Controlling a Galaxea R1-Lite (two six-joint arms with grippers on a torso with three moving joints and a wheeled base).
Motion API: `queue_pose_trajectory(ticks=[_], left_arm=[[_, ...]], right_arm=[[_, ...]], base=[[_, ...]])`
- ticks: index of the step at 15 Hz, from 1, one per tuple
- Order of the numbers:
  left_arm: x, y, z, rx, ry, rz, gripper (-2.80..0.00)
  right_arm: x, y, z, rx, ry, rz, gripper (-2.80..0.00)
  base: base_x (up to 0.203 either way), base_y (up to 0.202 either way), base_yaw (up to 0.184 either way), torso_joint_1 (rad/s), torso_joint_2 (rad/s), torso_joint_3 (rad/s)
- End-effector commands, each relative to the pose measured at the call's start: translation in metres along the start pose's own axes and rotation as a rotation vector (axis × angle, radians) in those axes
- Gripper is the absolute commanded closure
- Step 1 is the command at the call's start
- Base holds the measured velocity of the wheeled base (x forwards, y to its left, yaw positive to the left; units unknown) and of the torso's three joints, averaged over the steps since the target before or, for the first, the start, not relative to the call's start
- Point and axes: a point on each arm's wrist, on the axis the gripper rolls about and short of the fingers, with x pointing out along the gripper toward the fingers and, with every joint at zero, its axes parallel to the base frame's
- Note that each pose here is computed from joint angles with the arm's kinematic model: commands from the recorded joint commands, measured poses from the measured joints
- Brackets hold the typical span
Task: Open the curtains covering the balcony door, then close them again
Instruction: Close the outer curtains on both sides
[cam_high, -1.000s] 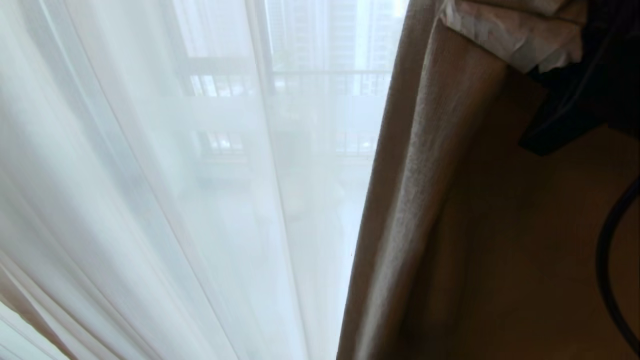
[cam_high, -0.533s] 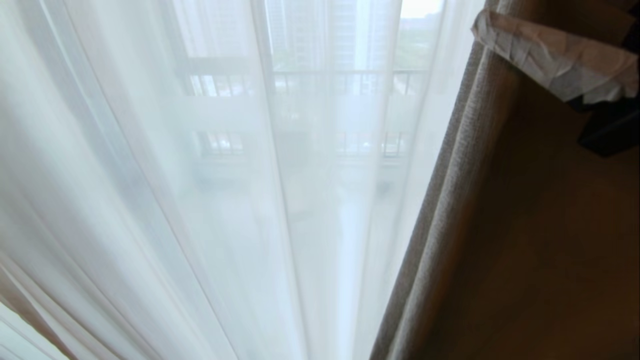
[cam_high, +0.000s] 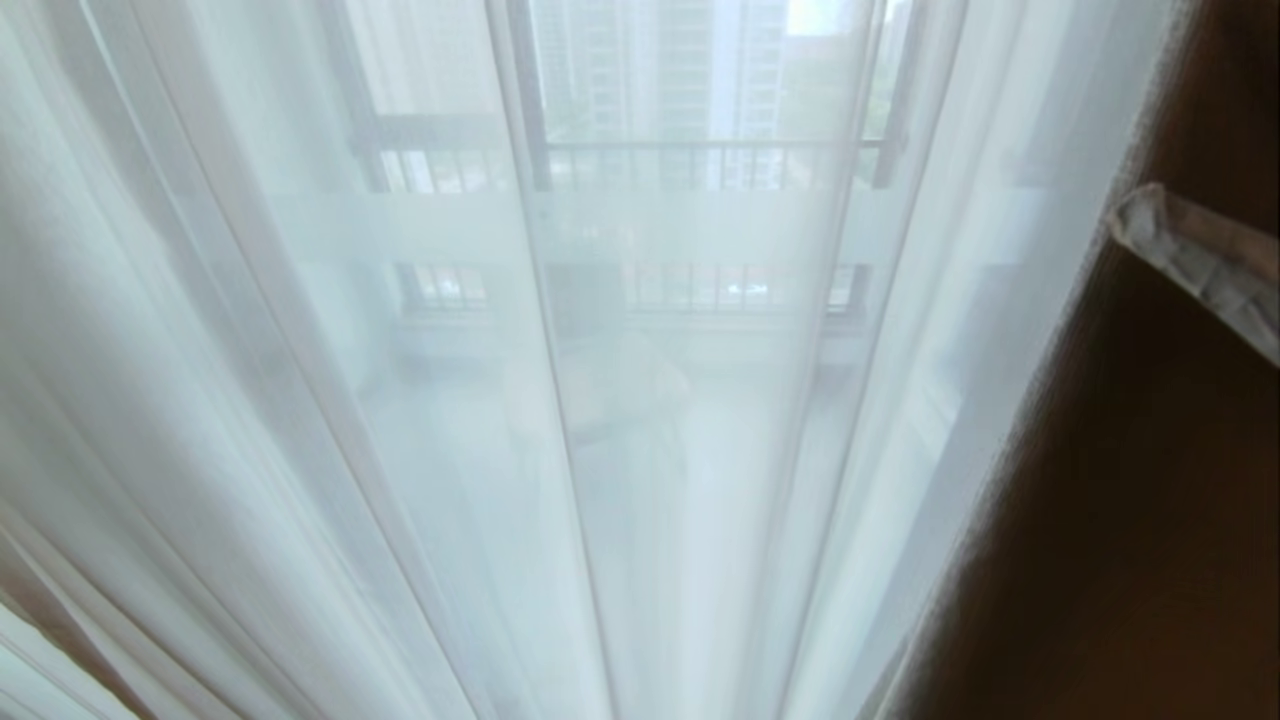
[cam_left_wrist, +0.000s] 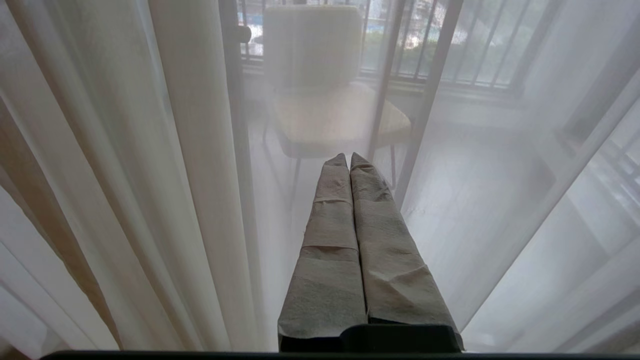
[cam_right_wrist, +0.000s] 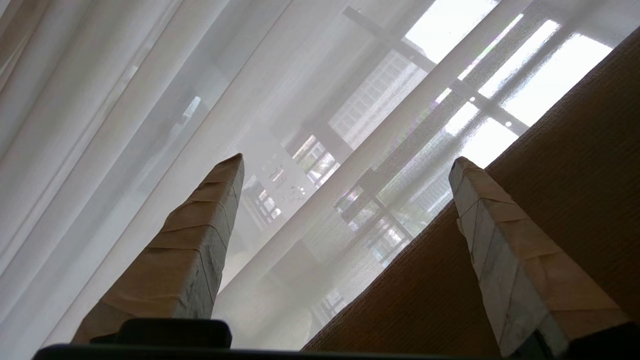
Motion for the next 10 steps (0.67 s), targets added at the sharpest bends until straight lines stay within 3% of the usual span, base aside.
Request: queue_pose_trajectory(ticks=[1, 10], left_arm=[[0.0, 0.0, 0.0, -0.001, -0.001, 0.0, 0.0], [0.0, 0.0, 0.0, -0.001, -0.001, 0.001, 0.0]], right_arm=[[-0.038, -0.001, 0.009, -0.013, -0.043, -0.039, -2.8], [-0.111, 0.02, -0.001, -0.024, -0.014, -0.054, -2.8]], base=[[0.0, 0.0, 0.0, 0.0, 0.0, 0.0], [0.0, 0.0, 0.0, 0.0, 0.0, 0.0]])
